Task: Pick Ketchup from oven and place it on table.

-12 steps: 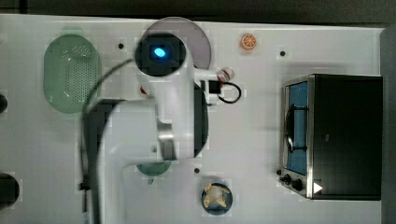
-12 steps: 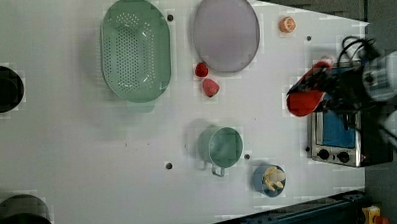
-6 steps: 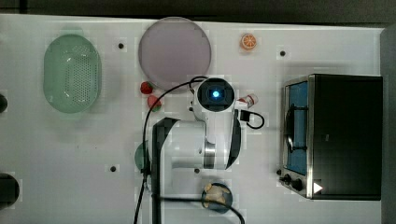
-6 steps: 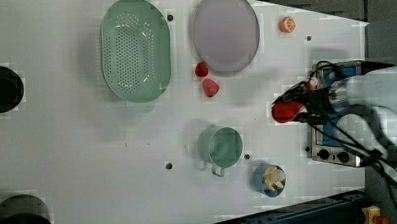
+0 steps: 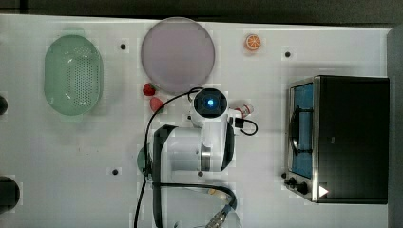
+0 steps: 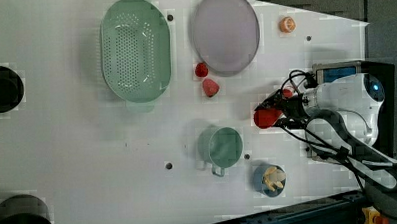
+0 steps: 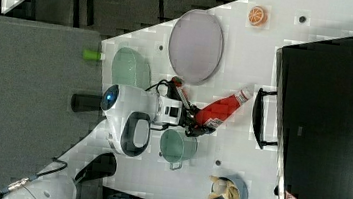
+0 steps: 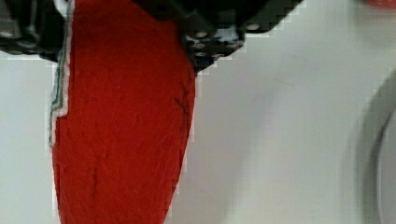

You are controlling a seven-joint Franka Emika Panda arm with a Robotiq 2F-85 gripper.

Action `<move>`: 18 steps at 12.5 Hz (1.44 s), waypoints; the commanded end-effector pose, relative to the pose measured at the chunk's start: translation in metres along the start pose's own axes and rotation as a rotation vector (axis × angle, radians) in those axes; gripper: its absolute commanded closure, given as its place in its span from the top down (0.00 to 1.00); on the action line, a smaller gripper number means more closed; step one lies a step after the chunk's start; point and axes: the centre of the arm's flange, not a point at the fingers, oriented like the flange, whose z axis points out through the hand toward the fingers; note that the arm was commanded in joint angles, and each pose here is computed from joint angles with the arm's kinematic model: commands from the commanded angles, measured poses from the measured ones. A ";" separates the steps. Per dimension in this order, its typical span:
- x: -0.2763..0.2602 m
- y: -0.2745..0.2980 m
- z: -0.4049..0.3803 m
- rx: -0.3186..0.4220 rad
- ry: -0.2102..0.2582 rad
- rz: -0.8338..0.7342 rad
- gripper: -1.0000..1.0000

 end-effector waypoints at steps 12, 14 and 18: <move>0.011 -0.002 -0.281 0.276 0.172 0.078 1.00; 0.001 0.013 -0.331 0.227 0.132 0.075 1.00; -0.019 0.043 -0.398 0.133 0.059 0.073 1.00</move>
